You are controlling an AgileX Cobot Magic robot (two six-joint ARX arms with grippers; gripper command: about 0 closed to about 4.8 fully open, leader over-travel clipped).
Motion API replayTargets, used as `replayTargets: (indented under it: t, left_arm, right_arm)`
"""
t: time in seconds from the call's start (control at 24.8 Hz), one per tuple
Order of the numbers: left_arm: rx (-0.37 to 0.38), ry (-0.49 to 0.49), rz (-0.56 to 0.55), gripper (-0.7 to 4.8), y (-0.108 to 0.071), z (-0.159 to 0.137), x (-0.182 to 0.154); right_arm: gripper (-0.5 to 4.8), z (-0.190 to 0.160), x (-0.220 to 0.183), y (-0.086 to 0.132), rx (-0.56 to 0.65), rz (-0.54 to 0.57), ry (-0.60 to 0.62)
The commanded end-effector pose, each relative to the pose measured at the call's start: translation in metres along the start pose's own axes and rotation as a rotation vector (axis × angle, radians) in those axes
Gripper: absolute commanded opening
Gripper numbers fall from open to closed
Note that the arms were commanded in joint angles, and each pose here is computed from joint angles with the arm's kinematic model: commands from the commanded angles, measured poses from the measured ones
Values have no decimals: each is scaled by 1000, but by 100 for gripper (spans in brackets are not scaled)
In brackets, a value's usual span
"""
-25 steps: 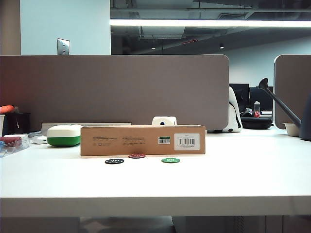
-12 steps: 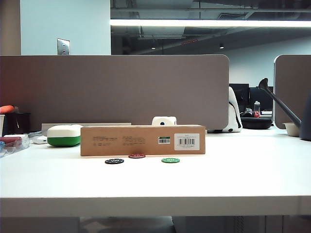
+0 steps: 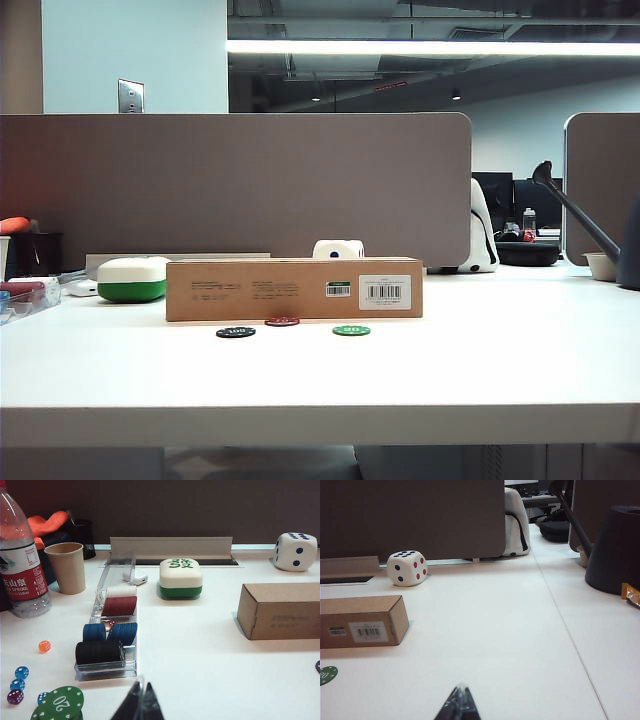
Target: Push the chip with the lowest value in the row forward next to the rectangular box.
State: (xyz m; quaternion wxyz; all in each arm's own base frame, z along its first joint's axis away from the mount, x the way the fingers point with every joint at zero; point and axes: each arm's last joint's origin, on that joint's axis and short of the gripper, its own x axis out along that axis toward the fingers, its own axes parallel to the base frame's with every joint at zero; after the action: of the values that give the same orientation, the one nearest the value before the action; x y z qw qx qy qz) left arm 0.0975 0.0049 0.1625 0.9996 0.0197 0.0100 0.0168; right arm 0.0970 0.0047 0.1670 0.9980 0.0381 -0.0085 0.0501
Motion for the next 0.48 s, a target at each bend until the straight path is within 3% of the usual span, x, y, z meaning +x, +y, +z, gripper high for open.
replayTargets:
  t: [0.04, 0.48]
  left_arm:
    - [1, -11, 2, -5, 0, 2, 0]
    - [1, -11, 3, -5, 0, 2, 0]
  right_arm:
    - [-5, 0, 0, 0, -3, 7, -10]
    - [-5, 0, 0, -2, 23, -66, -16]
